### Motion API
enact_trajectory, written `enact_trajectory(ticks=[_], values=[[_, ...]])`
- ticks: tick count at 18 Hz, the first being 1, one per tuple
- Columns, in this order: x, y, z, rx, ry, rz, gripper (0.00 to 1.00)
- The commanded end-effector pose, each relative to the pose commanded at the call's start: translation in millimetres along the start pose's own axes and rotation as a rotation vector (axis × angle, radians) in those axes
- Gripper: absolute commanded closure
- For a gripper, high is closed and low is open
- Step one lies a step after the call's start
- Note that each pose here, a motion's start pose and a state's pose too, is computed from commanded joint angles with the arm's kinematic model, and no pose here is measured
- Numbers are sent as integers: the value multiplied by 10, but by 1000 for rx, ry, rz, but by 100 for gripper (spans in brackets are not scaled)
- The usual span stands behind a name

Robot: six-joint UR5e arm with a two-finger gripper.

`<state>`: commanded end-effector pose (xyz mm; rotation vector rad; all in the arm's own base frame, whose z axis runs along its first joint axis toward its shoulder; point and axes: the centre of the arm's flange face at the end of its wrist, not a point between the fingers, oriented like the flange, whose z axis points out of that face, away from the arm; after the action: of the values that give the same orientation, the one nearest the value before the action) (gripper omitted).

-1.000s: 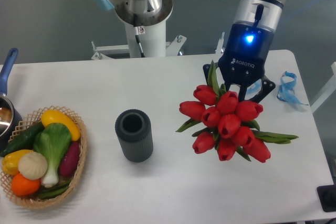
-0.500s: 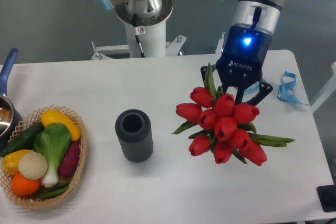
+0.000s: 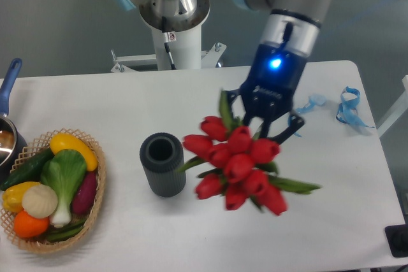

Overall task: Insert the flowers into the vase
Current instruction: 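Carry the held red tulip bouquet over to the dark grey vase, then lower the tulip stems down into the vase opening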

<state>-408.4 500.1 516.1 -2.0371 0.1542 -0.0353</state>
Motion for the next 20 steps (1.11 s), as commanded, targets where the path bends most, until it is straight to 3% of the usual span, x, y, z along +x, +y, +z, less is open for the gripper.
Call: enact_trajectory(ticks=[5,9,13,20], values=[[224,-65,151,177,200,36,75],[472,298,290,292,339,21,75],[680,523,254,376,397,18,75],[800,710,209,375,399,-16,74]])
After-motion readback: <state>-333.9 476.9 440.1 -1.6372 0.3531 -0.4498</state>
